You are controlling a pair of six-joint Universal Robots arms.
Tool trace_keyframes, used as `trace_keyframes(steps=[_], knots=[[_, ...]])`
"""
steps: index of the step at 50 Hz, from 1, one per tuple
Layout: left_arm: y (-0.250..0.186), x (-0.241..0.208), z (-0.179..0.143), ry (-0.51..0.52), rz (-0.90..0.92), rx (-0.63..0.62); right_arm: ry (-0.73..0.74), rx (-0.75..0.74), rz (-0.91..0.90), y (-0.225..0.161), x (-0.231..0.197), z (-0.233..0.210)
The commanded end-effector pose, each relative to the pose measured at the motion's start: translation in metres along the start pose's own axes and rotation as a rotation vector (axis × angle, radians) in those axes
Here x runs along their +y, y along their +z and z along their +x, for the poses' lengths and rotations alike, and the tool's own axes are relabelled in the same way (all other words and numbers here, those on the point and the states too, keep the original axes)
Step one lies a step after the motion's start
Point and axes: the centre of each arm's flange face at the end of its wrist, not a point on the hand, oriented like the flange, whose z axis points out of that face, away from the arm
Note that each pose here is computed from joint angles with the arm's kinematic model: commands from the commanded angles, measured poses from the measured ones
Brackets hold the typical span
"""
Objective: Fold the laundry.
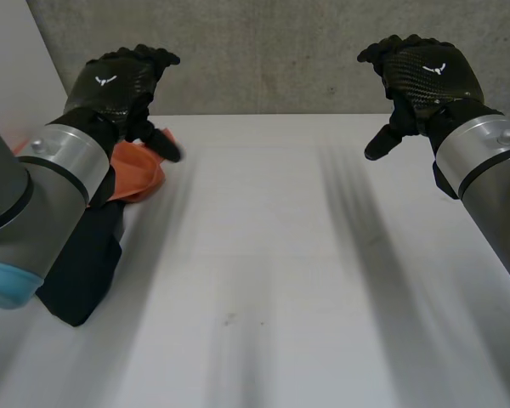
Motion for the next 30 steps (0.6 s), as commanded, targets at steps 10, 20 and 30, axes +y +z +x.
trace_keyframes(steps=[10,20,30], knots=[[0.066,0.095,-0.075,0.257,-0.155,-0.163,-0.031,-0.006,-0.015,-0.001,0.005,-0.001],[0.099,0.156,-0.143,0.429,-0.207,-0.278,-0.035,-0.022,-0.045,0.001,0.016,-0.006],[0.118,0.192,-0.175,0.426,-0.244,-0.219,-0.034,-0.04,-0.062,0.002,0.022,-0.013]])
